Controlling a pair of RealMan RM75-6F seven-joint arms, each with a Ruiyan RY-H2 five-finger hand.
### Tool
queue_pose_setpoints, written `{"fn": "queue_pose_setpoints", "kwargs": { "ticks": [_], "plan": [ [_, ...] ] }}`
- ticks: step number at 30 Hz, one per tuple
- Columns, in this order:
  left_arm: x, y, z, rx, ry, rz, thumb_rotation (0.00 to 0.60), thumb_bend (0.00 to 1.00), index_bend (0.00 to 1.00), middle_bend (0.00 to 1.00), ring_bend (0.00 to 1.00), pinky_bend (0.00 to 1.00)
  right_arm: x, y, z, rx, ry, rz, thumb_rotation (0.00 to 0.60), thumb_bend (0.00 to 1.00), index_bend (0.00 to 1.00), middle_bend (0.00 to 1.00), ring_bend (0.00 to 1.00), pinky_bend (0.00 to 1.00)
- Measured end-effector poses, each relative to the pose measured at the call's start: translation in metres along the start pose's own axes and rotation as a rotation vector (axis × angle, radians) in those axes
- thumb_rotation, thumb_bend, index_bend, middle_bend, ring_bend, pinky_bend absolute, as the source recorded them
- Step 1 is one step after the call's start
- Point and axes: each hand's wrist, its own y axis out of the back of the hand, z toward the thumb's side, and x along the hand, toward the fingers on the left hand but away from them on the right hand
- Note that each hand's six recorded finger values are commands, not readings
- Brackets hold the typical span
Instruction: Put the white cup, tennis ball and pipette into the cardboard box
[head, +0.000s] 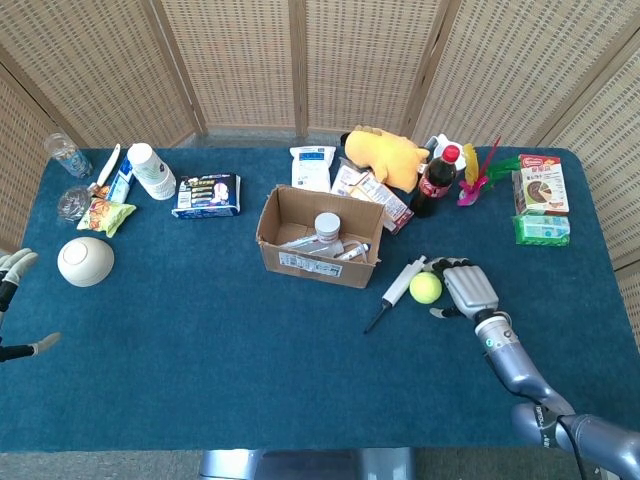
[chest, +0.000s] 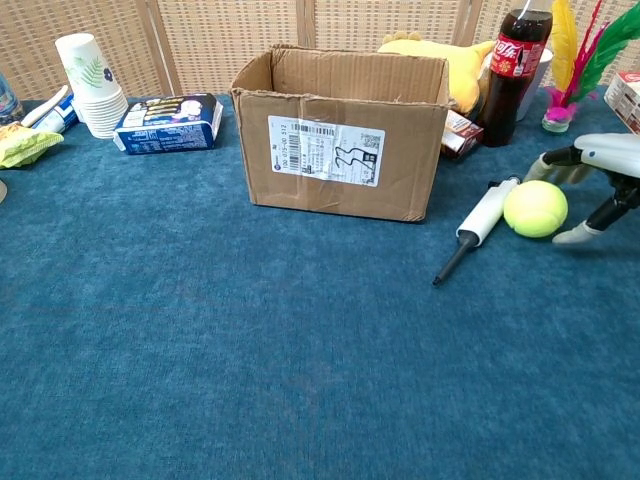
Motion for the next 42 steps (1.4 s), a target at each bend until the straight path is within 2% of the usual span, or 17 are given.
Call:
{"fn": "queue_pose_setpoints", "kwargs": {
  "ticks": [5,13,17,20,25,29,32,36,42],
  "plan": [
    [0.001,-0.002,0.002,0.002,-0.003,-0.004,0.600,0.04,0.00,0.00,0.00,0.06,0.000,0.000,-0.001,-0.002,0.001,-0.050,0.600,0.22,0.54,0.47,0.42,0.36],
    [0.001,-0.004,0.003,0.007,-0.003,-0.008,0.600,0.04,0.00,0.00,0.00,0.07,0.004,0.003,-0.004,-0.023,0.004,-0.085,0.600,0.26,0.55,0.49,0.43,0.38],
    [0.000,-0.002,0.003,0.002,-0.002,-0.005,0.600,0.04,0.00,0.00,0.00,0.06,0.010,0.013,-0.007,-0.055,0.004,-0.116,0.600,0.27,0.55,0.49,0.43,0.38],
    [0.000,-0.001,0.002,-0.003,-0.001,-0.003,0.600,0.04,0.00,0.00,0.00,0.07,0.018,0.031,-0.013,-0.076,0.005,-0.172,0.600,0.27,0.55,0.49,0.43,0.38],
    [0.000,0.000,0.003,-0.009,-0.008,-0.005,0.600,0.04,0.00,0.00,0.00,0.06,0.033,0.084,-0.021,-0.121,0.015,-0.308,0.600,0.27,0.55,0.49,0.43,0.38],
    [-0.001,-0.001,0.004,-0.011,-0.016,-0.008,0.600,0.04,0.00,0.00,0.00,0.07,0.041,0.124,-0.017,-0.149,0.033,-0.385,0.600,0.27,0.55,0.49,0.43,0.38],
    [0.000,-0.001,0.004,-0.011,-0.015,-0.009,0.600,0.04,0.00,0.00,0.00,0.06,0.043,0.148,-0.003,-0.170,0.061,-0.427,0.600,0.27,0.55,0.49,0.43,0.38],
    [0.000,-0.001,0.003,-0.010,-0.012,-0.008,0.600,0.04,0.00,0.00,0.00,0.07,0.039,0.175,0.029,-0.170,0.114,-0.461,0.600,0.27,0.55,0.49,0.43,0.38],
    [-0.001,0.001,0.001,-0.010,-0.004,-0.003,0.600,0.04,0.00,0.00,0.00,0.06,0.023,0.195,0.085,-0.137,0.185,-0.458,0.600,0.27,0.55,0.49,0.43,0.38]
  ]
}}
